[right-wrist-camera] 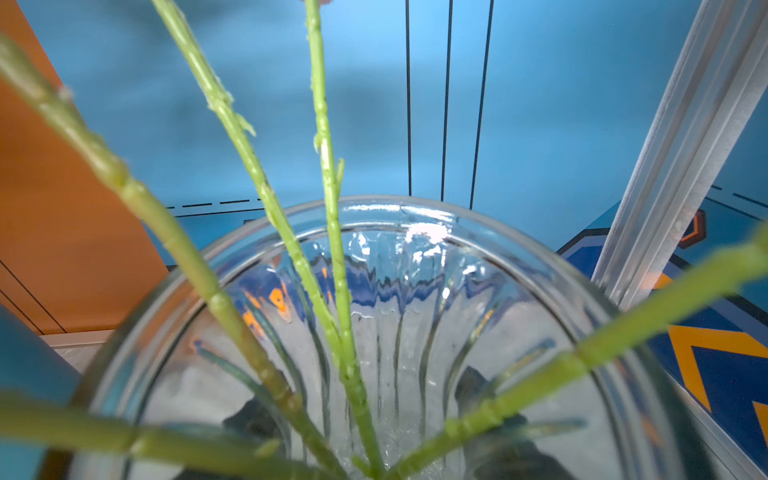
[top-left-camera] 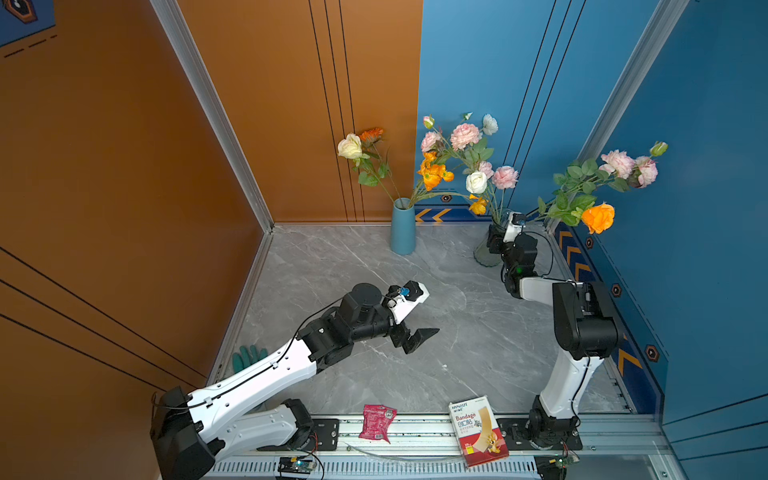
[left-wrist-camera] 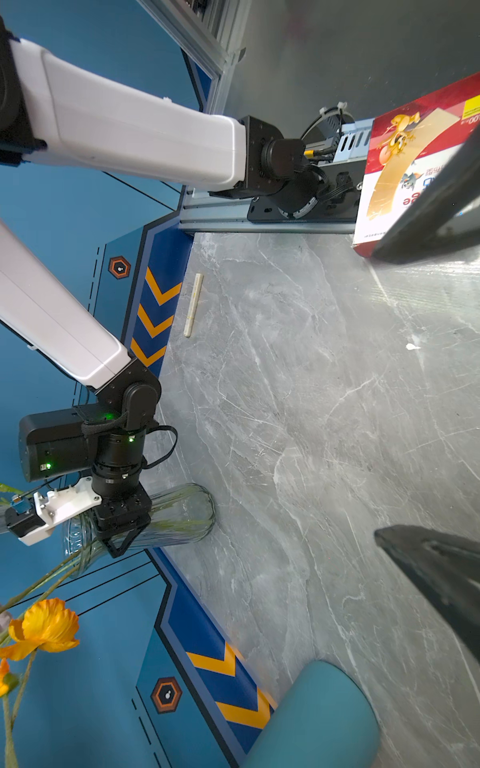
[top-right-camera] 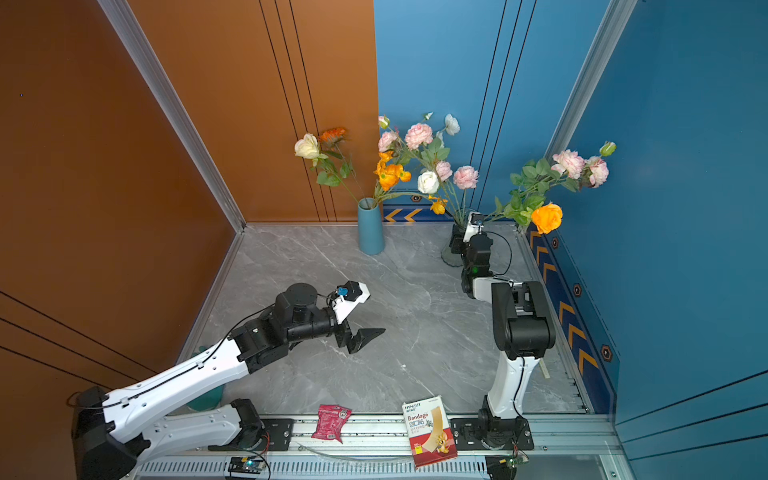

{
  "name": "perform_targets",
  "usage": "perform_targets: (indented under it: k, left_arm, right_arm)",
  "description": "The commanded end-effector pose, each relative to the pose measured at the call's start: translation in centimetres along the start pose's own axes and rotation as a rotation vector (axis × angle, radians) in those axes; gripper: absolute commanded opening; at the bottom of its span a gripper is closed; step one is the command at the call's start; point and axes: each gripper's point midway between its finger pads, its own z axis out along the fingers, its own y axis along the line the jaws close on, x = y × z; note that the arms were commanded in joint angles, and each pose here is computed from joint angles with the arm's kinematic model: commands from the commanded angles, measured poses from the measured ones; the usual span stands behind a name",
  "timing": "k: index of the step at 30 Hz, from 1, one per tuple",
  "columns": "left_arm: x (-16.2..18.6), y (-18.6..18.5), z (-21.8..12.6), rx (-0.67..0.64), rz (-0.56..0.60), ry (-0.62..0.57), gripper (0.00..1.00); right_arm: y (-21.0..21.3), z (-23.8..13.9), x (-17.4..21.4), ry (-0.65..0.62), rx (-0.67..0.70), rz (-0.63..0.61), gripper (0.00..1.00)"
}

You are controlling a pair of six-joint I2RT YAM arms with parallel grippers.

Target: Arrange the flowers into the vase

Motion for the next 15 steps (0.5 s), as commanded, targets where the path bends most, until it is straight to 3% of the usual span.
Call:
perform_targets:
  k: [1,15]
  left_arm:
    - [-1.1,-0.1,-0.2,-0.01,0.005,-0.03,0.98]
    - [-0.6,0.0,0.0,-0.019,0.001,-0.017,0.98]
  right_arm:
    - [1.2,-0.3,-9.9,-0.315,-0.055,0.031,0.24]
    - [2.8,2.0,-7.5,-0.247,-0.062,-0.049,0.24]
